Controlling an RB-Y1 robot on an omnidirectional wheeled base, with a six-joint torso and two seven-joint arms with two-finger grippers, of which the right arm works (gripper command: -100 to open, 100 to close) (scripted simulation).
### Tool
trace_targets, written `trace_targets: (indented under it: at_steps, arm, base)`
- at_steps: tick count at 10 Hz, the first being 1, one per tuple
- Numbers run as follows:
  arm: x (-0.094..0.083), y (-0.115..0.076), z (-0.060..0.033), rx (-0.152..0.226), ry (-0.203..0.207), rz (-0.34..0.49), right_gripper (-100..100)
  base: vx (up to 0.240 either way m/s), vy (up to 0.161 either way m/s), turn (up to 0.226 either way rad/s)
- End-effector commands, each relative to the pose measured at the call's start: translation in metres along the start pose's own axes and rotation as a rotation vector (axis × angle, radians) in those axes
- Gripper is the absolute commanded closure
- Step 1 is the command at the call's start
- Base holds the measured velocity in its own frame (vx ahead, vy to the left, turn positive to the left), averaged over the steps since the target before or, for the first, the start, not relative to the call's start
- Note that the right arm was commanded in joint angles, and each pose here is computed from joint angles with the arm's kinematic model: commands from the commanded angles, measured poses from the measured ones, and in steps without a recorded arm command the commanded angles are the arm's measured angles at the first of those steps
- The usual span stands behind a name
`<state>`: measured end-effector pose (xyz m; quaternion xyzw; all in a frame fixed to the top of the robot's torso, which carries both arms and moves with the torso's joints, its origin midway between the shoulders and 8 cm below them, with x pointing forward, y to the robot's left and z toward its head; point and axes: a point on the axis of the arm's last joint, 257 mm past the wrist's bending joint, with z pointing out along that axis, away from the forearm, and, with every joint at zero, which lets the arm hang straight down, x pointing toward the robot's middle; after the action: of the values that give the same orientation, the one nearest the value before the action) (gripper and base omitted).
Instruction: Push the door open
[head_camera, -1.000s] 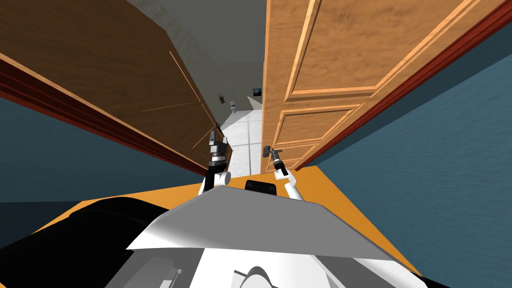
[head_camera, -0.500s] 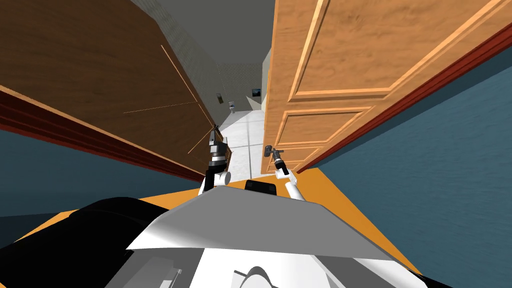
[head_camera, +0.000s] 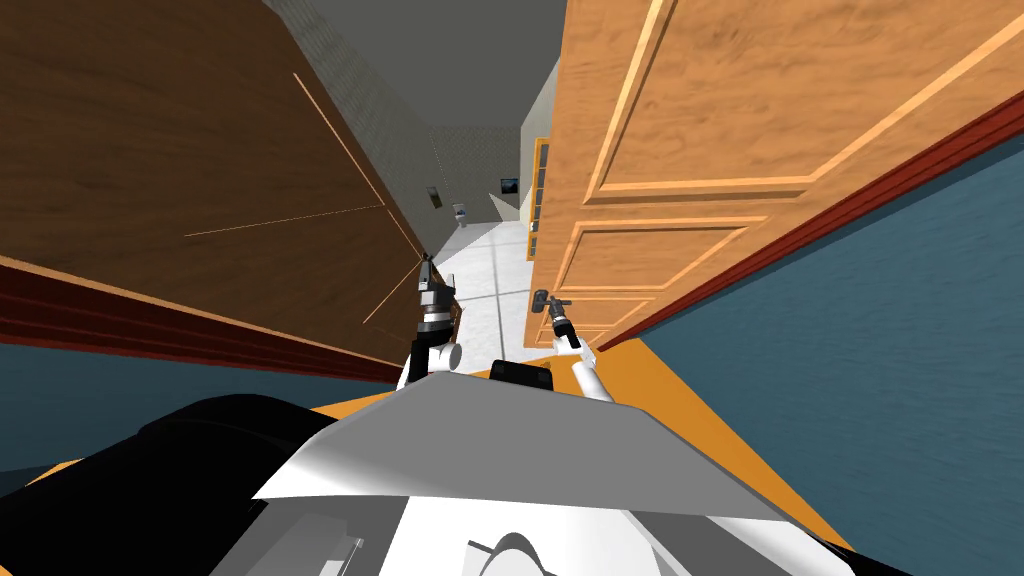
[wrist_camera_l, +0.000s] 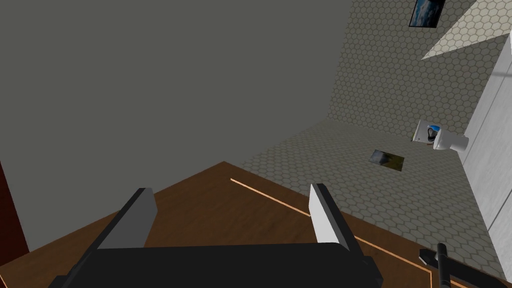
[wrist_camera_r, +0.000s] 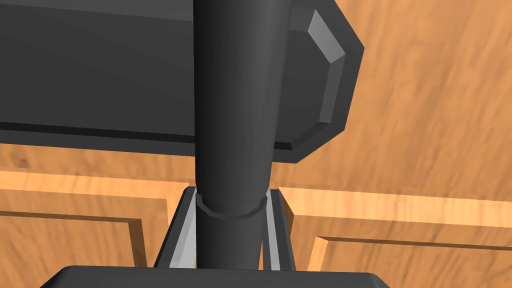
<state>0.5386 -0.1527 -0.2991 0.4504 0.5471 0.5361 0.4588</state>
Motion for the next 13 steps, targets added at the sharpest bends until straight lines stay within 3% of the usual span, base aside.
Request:
trace_targets:
  at_steps: [1,8,13]
  arm:
    - [-0.015,0.009,0.0002,-0.011,-0.019,-0.01,100]
    - [-0.058,0.008,0.0037,-0.008,-0.104,-0.013,100]
    - [-0.089,0.007,0.0044,-0.006,-0.172,-0.003,100]
  base:
    - [0.078,0.072,-0.03]
    - [0.1,0.098,-0.067]
    - [0.14,0.141,-0.09]
